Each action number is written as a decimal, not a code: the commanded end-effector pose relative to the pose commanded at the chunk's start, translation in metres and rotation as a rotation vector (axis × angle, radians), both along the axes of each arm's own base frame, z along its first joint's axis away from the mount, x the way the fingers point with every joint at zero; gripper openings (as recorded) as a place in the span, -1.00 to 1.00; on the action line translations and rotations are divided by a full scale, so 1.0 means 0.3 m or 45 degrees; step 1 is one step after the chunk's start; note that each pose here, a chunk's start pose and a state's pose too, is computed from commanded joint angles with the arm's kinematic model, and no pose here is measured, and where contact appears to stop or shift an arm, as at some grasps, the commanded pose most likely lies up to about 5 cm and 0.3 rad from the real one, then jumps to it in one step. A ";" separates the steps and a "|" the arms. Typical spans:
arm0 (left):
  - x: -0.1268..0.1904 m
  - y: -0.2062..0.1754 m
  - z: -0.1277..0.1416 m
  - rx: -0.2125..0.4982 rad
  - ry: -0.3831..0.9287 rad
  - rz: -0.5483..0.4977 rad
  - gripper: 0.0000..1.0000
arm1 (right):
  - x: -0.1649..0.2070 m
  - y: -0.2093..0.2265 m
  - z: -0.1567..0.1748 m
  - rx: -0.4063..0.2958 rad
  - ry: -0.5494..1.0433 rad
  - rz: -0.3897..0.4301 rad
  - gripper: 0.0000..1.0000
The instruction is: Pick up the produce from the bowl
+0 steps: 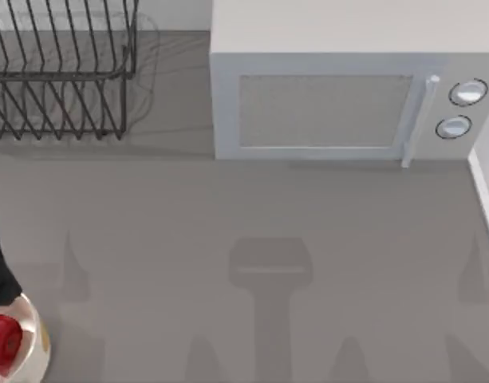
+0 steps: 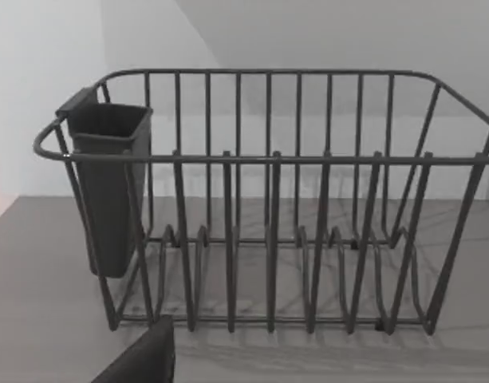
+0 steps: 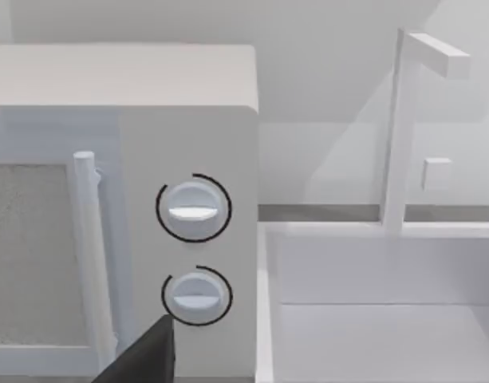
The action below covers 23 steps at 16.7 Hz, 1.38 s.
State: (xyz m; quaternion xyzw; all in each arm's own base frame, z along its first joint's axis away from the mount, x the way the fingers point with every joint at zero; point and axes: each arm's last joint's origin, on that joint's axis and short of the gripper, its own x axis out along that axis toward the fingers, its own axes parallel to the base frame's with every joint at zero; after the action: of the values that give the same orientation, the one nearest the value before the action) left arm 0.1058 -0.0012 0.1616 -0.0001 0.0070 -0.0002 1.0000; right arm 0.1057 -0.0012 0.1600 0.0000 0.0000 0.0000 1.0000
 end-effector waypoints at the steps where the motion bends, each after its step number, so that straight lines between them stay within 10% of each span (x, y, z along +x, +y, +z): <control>1: 0.001 0.000 0.009 0.000 0.031 -0.001 1.00 | 0.000 0.000 0.000 0.000 0.000 0.000 1.00; 16: 0.280 -0.012 0.130 0.012 1.690 -0.021 1.00 | 0.000 0.000 0.000 0.000 0.000 0.000 1.00; 23: 0.358 -0.017 0.125 0.020 1.982 -0.020 1.00 | 0.000 0.000 0.000 0.000 0.000 0.000 1.00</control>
State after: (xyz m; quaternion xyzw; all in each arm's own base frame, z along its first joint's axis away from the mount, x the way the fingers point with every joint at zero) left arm 0.2131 -0.0062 0.1990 0.0071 0.7071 -0.0071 0.7071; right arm 0.1057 -0.0012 0.1600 0.0000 0.0000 0.0000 1.0000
